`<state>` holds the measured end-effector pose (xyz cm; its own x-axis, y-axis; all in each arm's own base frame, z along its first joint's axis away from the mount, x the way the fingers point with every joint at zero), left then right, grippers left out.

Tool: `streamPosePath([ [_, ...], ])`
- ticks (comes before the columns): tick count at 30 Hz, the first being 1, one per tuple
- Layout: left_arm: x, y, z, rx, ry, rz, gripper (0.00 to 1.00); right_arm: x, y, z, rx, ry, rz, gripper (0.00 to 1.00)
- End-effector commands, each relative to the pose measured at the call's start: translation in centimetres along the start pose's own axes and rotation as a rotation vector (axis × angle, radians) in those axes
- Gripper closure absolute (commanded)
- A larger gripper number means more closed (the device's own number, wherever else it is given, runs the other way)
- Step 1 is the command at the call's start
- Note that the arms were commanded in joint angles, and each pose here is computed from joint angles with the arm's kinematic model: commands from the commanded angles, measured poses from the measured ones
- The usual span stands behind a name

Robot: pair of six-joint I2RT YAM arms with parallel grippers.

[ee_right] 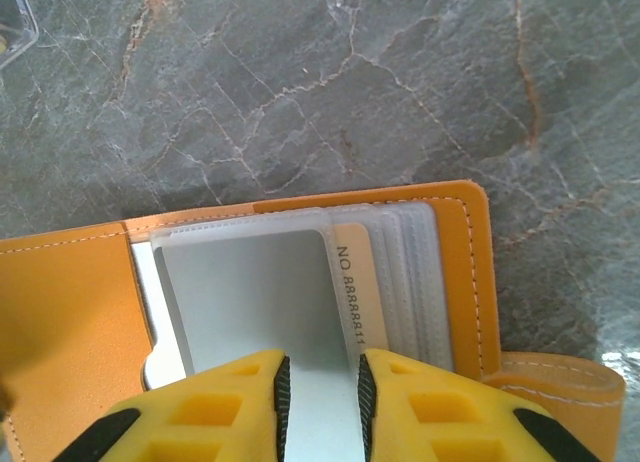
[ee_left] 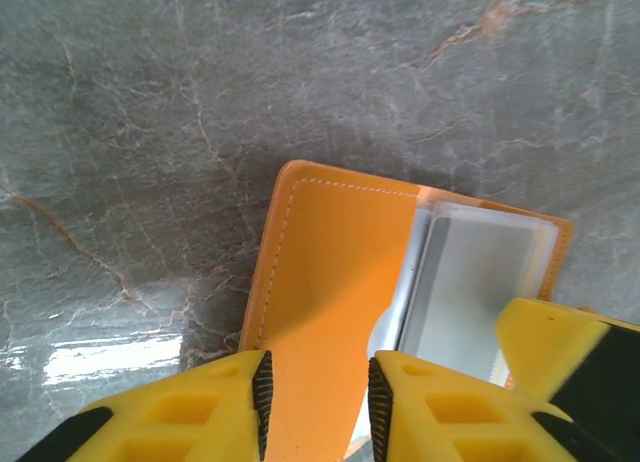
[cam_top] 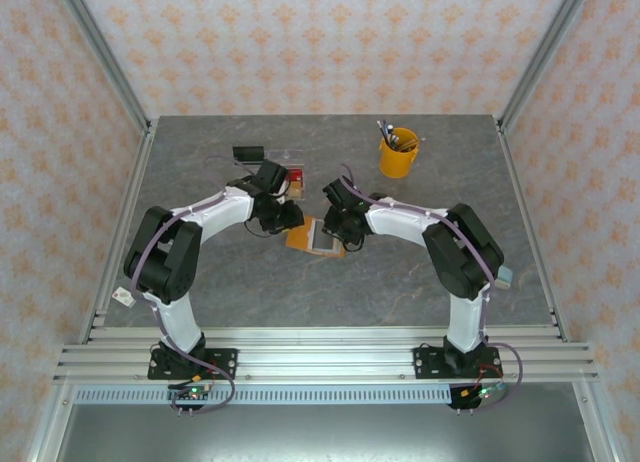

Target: Take the credit cards out of the card holder

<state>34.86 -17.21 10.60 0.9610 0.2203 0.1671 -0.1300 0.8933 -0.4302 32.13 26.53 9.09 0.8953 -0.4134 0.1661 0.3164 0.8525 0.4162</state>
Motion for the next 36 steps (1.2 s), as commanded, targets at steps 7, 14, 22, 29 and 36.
streamPosePath([
  [7,-0.4,1.5,-0.1,0.109,-0.001,-0.012,0.73,0.0,-1.0,0.1,-0.094,-0.018,0.011,0.72],
  [14,-0.7,1.9,-0.6,0.122,0.014,-0.012,0.8,0.1,-1.2,0.2,-0.099,-0.029,0.028,0.72],
  [22,-0.9,2.0,-1.3,0.108,0.035,-0.009,0.85,-0.8,0.6,-0.6,0.069,0.083,0.03,0.72],
  [29,-0.7,1.7,-0.8,0.101,0.011,-0.014,0.87,-0.7,4.0,2.7,0.367,0.079,0.064,0.72],
  [36,-0.9,1.7,-1.1,0.082,0.025,-0.009,0.89,-0.7,5.6,4.4,0.508,0.091,0.091,0.72],
])
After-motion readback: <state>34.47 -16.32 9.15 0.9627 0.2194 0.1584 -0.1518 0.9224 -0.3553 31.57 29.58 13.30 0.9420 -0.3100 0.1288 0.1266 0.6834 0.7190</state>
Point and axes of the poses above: each hand's point on the last joint's axis, 136 mm out from that joint toward the fingers, its own z axis back along the fingers, its own y axis along the line the jaws close on, x = y × z, the point moved 6 cm from there along z, back along the fingers, and after that the axes turned 3 degrees about -z, right-handed, at the moved point
